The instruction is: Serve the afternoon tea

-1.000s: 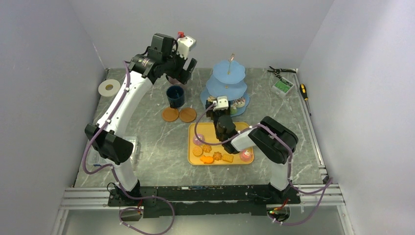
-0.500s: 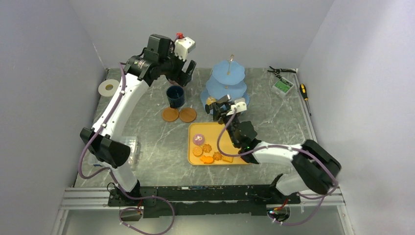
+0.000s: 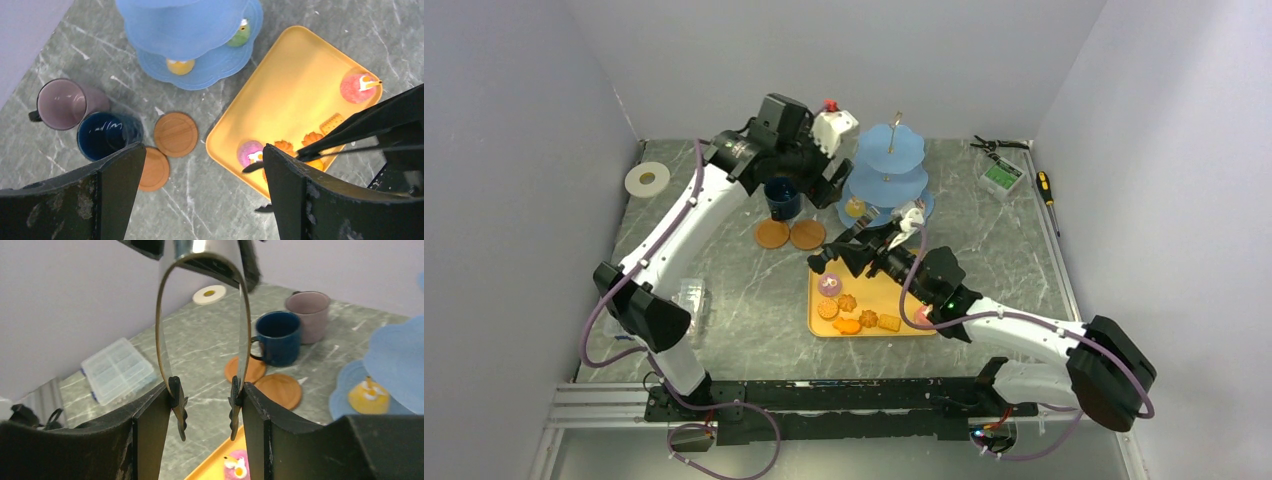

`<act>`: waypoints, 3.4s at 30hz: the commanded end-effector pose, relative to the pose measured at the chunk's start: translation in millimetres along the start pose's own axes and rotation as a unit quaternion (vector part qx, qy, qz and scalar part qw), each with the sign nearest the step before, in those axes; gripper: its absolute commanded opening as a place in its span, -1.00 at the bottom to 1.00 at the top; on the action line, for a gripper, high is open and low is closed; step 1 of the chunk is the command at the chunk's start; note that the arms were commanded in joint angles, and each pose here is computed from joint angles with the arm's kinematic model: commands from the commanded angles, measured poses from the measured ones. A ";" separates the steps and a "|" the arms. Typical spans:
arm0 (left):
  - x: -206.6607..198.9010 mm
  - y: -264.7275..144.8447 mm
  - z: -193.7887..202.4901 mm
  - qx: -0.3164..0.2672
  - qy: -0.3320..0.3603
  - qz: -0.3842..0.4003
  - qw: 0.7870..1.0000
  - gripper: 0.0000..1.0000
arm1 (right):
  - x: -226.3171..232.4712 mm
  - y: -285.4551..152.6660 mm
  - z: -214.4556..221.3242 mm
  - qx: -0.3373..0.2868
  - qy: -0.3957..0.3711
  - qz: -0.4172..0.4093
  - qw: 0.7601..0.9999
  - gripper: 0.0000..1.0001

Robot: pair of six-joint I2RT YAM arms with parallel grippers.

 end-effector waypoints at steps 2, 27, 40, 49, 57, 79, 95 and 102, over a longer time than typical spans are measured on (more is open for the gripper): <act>-6.3 -11.3 -23.5 -0.033 0.031 -0.039 0.998 0.87 | 36.1 18.6 -20.6 0.000 0.019 -0.085 0.996 0.08; -27.9 -20.5 -28.9 -0.014 0.068 -0.073 0.995 0.87 | 23.5 37.9 -20.4 0.038 -0.016 -0.047 0.998 0.04; 31.3 -50.6 0.9 0.028 -0.034 -0.137 0.990 0.87 | -7.7 -0.8 18.8 0.105 -0.052 0.021 0.993 0.08; 53.2 -68.8 16.7 0.020 -0.091 -0.148 0.985 0.87 | -19.2 5.0 35.2 0.119 -0.086 0.038 0.988 0.09; 66.6 -81.3 18.3 0.005 -0.110 -0.155 0.982 0.87 | -23.2 5.1 60.7 0.149 -0.108 0.049 0.982 0.09; 67.7 -86.8 13.9 -0.009 -0.110 -0.147 0.983 0.87 | -32.6 18.0 52.6 0.112 -0.156 0.094 0.977 -0.25; 69.5 -86.8 14.3 -0.011 -0.104 -0.152 0.983 0.87 | -130.8 28.9 -19.7 -0.017 -0.152 0.256 0.954 -0.32; 70.0 -87.0 12.8 -0.013 -0.103 -0.152 0.983 0.87 | -152.8 37.6 -6.7 -0.024 -0.153 0.287 0.945 -0.34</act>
Point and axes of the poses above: each gripper's point midway between its finger pads, its own y axis out along the fingers, its own x axis along the line the jaws close on, z = x × y, the point moved 3 cm from there along -y, back along the fingers, and after that the axes turned 10 degrees about y, right-handed, at the moved point
